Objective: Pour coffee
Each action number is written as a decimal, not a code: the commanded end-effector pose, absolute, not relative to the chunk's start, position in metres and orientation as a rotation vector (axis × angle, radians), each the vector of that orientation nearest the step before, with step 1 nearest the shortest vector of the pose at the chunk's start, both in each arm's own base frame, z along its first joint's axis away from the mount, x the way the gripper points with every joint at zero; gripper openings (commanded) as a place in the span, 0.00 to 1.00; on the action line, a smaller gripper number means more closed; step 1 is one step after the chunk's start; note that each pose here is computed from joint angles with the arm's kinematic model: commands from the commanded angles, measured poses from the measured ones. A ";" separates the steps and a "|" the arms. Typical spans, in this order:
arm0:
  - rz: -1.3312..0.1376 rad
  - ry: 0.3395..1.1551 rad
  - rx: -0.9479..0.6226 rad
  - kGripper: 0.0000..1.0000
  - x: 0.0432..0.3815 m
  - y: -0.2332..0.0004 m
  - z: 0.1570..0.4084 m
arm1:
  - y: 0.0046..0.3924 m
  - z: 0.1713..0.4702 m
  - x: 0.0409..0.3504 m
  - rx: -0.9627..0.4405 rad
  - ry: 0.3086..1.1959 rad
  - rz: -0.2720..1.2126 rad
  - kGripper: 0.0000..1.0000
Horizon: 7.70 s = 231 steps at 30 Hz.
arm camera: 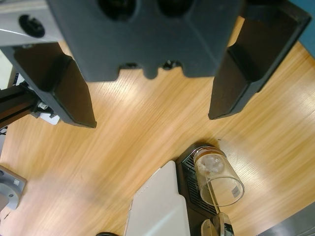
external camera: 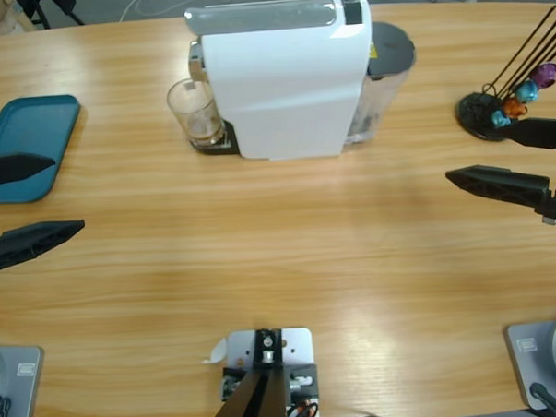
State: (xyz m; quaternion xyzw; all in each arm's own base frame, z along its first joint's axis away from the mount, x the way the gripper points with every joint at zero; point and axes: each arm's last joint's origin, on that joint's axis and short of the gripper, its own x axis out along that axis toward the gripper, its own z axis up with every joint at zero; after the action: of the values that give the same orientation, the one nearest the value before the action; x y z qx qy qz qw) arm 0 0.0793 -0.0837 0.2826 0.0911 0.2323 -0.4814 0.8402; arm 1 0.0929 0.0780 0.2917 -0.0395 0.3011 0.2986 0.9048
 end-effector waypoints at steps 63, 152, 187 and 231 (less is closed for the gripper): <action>-0.935 0.415 0.429 1.00 0.211 -0.154 0.247 | 0.084 0.274 0.103 -0.115 0.704 0.592 1.00; -0.955 0.371 0.357 0.00 0.251 -0.151 0.173 | 0.097 0.266 0.116 -0.130 0.757 0.600 1.00; 0.009 0.570 0.208 0.00 0.221 -0.004 0.173 | 0.085 0.273 0.102 -0.121 0.725 0.608 1.00; -0.067 0.398 0.197 1.00 0.101 -0.008 0.296 | 0.079 0.276 0.096 -0.101 0.666 0.615 1.00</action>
State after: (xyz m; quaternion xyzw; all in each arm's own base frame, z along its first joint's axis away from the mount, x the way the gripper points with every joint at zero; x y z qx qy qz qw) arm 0 0.1506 -0.0059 0.2531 0.1074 0.1727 -0.0264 0.9787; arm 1 0.1011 0.0854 0.2811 -0.0502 0.3279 0.2961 0.8957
